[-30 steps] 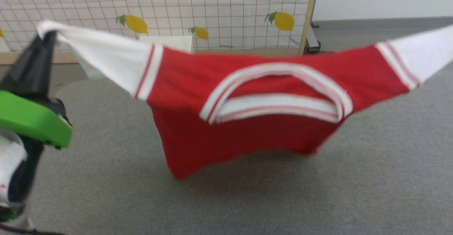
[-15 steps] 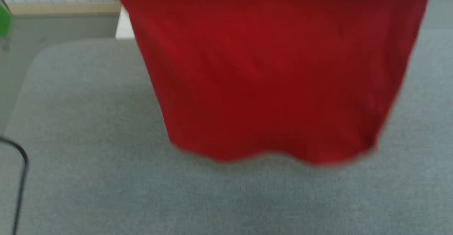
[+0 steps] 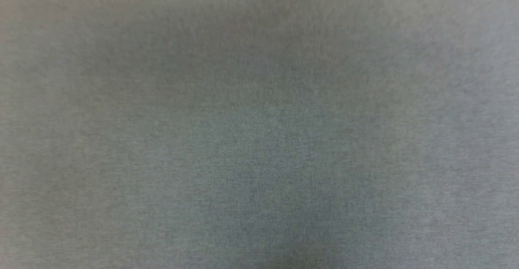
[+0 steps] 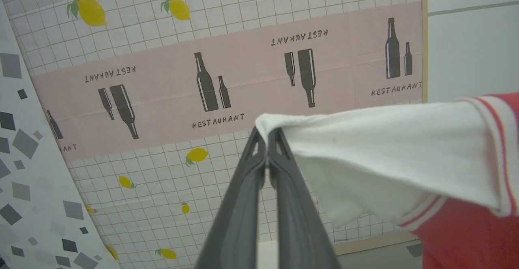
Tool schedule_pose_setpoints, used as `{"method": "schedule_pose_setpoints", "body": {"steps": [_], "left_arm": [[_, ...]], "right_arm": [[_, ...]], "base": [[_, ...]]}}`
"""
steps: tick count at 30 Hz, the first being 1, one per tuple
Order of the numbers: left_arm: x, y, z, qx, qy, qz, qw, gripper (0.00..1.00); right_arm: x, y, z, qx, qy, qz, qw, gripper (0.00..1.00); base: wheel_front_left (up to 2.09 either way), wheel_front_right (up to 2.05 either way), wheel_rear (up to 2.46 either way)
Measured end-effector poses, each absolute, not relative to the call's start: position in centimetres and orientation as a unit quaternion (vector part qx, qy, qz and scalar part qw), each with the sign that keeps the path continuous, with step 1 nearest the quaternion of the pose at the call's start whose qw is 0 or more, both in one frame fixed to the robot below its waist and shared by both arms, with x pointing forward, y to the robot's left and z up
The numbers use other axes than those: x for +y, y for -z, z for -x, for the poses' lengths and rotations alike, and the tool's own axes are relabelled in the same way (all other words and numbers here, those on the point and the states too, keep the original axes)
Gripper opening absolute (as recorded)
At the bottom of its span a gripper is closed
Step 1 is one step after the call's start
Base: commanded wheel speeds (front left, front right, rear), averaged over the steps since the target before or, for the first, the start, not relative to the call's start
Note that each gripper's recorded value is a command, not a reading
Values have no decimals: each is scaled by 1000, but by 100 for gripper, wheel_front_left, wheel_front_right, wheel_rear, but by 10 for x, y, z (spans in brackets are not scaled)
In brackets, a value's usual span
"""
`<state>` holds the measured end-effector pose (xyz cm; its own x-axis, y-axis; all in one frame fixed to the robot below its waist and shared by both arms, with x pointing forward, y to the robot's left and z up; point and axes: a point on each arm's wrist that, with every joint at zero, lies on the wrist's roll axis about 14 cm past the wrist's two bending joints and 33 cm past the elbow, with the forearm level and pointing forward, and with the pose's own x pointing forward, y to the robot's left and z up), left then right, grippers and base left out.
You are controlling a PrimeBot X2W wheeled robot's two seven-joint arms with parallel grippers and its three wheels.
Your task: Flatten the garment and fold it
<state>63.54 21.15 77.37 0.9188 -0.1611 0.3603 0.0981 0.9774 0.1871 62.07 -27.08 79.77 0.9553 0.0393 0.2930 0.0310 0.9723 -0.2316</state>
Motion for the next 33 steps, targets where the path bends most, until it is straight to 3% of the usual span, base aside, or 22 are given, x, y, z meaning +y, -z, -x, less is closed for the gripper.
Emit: {"method": "schedule_pose_setpoints", "body": {"steps": [8,15,21,28,33], "left_arm": [[209,-703,-696,-158,69,-63,983,0],[200,-622,-711,-84,85,-64,991,0],[202,-549,-681,-7,94,-66,993,0],[215,-487,-609,77,88,-59,991,0],[227,-464,-556,147,90,-81,982,0]], "right_arm": [[-262,-712,-685,-76,-13,111,991,0],[-256,-624,-701,2,-29,108,994,0],[-249,-553,-674,77,-49,108,990,0],[-251,-486,-604,181,-60,97,977,0],[-264,-475,-555,228,-60,110,965,0]], "base": [[0,0,0],[0,0,0],[0,0,0],[0,0,0],[0,0,0]]}}
